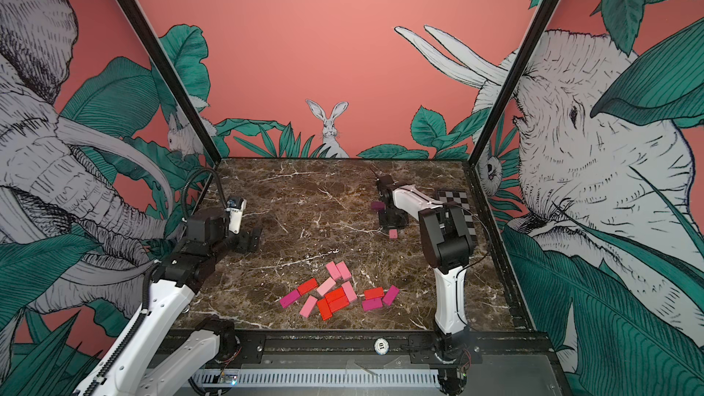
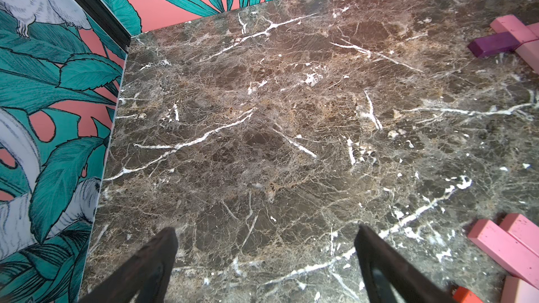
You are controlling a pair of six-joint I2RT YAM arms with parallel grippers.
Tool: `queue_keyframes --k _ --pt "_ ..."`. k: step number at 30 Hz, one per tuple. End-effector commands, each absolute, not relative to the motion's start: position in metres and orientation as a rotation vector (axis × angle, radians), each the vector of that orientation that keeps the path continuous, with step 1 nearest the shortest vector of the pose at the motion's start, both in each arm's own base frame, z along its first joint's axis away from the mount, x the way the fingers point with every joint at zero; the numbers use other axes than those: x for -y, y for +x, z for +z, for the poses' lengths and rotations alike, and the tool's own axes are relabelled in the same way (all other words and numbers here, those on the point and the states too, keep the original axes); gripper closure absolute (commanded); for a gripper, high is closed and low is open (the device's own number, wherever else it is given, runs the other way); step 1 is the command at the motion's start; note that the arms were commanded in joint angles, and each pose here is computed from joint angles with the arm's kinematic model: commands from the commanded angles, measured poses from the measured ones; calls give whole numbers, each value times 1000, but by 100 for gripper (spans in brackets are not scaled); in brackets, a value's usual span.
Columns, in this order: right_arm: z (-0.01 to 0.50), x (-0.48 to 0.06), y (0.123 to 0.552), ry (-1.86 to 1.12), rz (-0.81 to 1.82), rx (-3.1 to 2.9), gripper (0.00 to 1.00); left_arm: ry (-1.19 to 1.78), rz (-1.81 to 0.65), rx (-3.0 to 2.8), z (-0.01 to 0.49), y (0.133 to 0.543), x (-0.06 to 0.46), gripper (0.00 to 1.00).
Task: Assemble the letter t with building blocks
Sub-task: Assemble the building block at the center of the board.
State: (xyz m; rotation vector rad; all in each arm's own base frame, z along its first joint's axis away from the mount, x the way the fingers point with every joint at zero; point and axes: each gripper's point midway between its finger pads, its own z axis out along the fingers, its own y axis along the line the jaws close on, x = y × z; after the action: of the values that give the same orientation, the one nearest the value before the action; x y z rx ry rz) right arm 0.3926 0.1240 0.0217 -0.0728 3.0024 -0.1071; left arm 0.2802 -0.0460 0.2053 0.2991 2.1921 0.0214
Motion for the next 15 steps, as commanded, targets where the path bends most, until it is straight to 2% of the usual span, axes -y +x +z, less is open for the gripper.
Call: queue_keyframes --k 1,15 --pt "11 -120 395 -69 -131 -3021 67 294 31 -2198 205 279 44 3" --pt "12 -123 396 -53 -98 -3013 67 294 28 -2196 206 279 44 3"
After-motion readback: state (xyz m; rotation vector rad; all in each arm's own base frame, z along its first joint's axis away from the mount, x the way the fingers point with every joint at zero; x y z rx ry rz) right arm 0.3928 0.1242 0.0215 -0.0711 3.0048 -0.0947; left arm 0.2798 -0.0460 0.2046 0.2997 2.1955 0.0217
